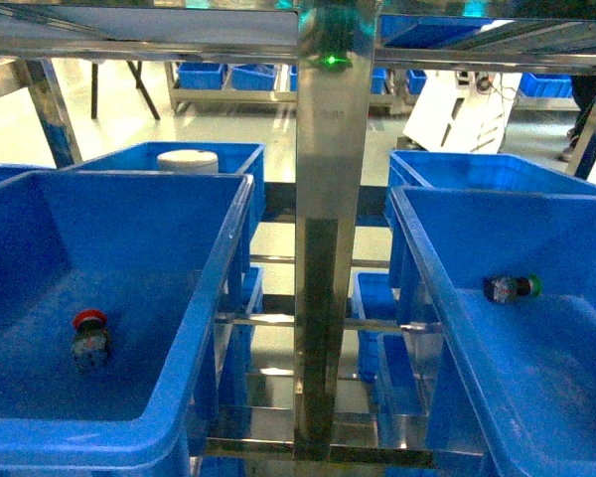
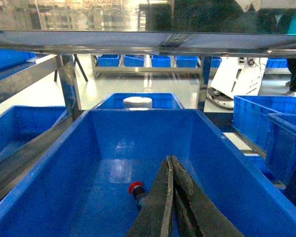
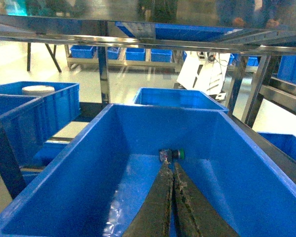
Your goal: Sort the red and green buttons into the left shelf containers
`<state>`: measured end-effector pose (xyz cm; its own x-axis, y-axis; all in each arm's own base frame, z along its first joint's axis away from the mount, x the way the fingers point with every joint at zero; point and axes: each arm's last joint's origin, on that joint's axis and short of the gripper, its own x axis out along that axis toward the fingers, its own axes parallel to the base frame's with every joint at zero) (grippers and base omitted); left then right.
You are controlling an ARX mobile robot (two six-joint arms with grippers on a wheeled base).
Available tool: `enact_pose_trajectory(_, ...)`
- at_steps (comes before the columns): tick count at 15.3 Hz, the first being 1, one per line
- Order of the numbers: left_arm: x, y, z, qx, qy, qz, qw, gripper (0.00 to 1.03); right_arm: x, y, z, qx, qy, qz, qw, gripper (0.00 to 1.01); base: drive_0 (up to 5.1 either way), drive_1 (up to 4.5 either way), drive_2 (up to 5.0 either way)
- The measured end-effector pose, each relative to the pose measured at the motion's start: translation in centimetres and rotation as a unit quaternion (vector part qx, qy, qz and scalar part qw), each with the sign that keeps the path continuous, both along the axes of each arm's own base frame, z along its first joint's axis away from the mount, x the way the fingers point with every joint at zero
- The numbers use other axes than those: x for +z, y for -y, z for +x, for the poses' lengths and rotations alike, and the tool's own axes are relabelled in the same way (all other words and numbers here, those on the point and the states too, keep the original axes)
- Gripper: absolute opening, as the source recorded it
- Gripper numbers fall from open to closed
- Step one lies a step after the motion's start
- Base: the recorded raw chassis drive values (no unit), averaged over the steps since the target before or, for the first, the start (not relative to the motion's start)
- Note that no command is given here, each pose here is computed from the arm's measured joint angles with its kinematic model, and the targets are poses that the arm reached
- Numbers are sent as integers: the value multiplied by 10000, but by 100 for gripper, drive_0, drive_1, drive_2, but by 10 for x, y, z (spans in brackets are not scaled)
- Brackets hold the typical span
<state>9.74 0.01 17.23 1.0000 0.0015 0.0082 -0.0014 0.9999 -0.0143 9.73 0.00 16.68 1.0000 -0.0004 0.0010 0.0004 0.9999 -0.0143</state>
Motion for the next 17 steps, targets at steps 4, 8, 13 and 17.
enact_pose_trajectory(4, -5, 0, 0, -6, -38, 6, 10000, 2, 0, 0, 0, 2, 11, 0, 10000, 2, 0, 0, 0)
enact_pose_trajectory(8, -5, 0, 0, -4, -38, 4, 10000, 7, 0, 0, 0, 2, 10, -2, 10000, 14, 0, 0, 0)
enact_pose_trajectory(13, -5, 0, 0, -6, -40, 4, 10000, 58, 0, 0, 0, 2, 10, 0, 10000, 65, 0, 0, 0)
enact_pose_trajectory(17, -5, 0, 0, -6, -40, 13, 10000, 99, 0, 0, 0, 2, 10, 0, 10000, 97, 0, 0, 0)
